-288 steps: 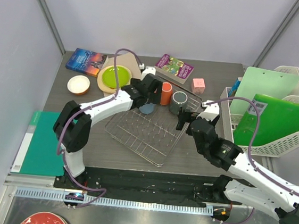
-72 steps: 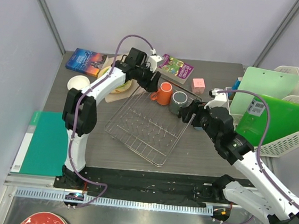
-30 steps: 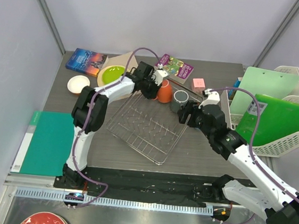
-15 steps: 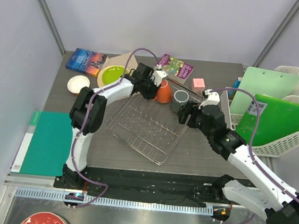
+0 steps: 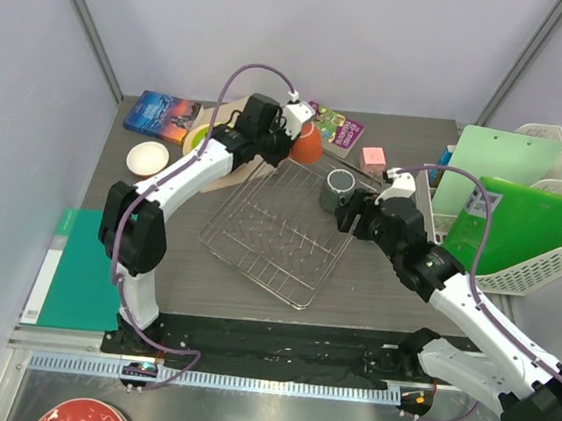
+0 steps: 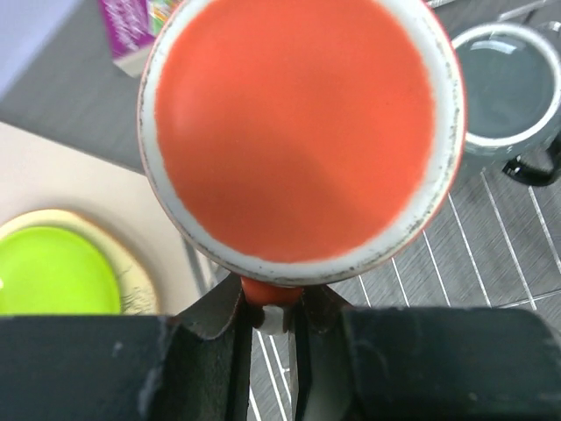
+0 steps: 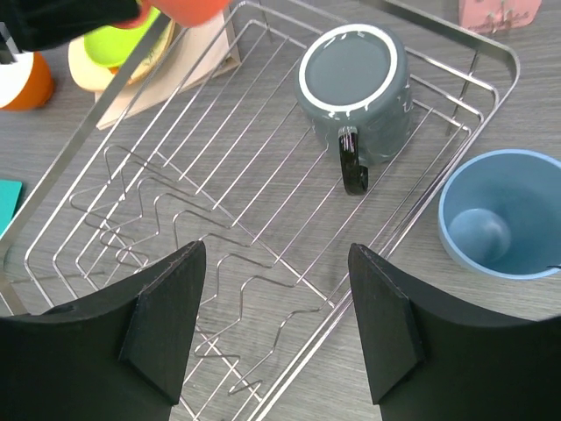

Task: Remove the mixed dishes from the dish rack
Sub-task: Pick up the cup from the dish rack.

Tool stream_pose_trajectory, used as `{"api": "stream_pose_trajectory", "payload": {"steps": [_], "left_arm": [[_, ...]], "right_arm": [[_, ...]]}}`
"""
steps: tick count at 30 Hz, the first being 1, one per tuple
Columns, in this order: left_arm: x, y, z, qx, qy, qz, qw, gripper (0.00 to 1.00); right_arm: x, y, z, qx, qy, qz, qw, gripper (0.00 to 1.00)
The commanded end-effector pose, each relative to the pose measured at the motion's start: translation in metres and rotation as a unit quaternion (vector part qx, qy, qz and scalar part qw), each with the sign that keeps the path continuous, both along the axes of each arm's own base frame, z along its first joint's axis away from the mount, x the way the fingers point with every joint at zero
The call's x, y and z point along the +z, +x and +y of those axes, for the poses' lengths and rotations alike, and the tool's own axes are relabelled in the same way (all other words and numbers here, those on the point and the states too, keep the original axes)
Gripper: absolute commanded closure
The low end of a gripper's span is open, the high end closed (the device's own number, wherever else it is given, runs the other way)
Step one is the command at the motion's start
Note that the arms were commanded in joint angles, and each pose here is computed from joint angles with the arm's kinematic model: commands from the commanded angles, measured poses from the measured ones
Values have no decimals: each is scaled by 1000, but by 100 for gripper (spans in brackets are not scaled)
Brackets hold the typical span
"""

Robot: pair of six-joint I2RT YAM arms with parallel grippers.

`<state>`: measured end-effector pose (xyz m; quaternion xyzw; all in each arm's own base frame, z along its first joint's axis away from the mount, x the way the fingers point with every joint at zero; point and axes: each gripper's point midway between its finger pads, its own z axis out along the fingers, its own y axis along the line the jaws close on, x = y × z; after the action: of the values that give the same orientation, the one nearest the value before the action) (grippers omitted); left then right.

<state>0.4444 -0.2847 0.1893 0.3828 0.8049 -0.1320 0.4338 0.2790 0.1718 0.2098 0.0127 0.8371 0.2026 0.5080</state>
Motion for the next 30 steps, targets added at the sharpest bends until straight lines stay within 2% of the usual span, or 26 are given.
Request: {"api": "stream_pose_trajectory", "payload": {"steps": [1,3,4,5,6,7,8,10,11,12,13,14,16,17,18,19,20,21,30], "left_arm": [[117,0,8,69,-90,-94,989,100],[145,-6,19,92,-148,-85,981,100],[152,-15,13,101,-214,-36,971,100],[159,-14,22,108,-250,-16,962,100],[165,-23,24,104,-286,9,952,100],[178,-34,15,67,-328,31,942,100],[184,-38,18,80,-379,71,919,100],[197,-56,13,40,-433,94,896,100],[203,-64,10,44,-469,134,872,100],[195,-75,9,35,-483,158,861,100],[218,-81,5,-5,-518,136,844,100],[224,-96,1,-28,-543,180,820,100],[237,-115,1,-85,-585,170,789,99],[239,-125,1,-108,-595,173,777,99],[244,-132,2,-113,-615,206,753,99],[235,-135,1,-116,-620,223,743,99],[244,-144,3,-145,-630,210,733,99],[244,-149,4,-148,-637,230,721,99],[205,-175,3,-171,-654,279,682,100]], "right_arm": [[50,6,-9,-33,32,-62,997,29],[59,7,-16,-54,45,-71,995,30],[63,7,-19,-66,49,-74,994,32],[65,7,-23,-79,55,-74,993,32],[68,7,-24,-81,61,-76,992,32],[70,6,-23,-81,65,-77,992,33],[72,5,-20,-75,74,-75,992,33],[75,3,-16,-65,84,-73,992,35],[75,2,-12,-57,89,-71,992,36],[76,2,-10,-53,97,-70,991,37],[75,0,-7,-47,101,-68,991,39],[78,0,-5,-41,109,-72,991,41],[79,-3,4,-17,120,-68,990,44],[80,-3,8,-10,125,-70,990,46],[81,-5,12,2,129,-71,989,46],[79,-6,14,6,136,-69,988,47],[83,-6,16,11,144,-76,987,48],[85,-6,18,14,150,-78,985,48],[111,-3,21,22,214,-135,967,40]]}}
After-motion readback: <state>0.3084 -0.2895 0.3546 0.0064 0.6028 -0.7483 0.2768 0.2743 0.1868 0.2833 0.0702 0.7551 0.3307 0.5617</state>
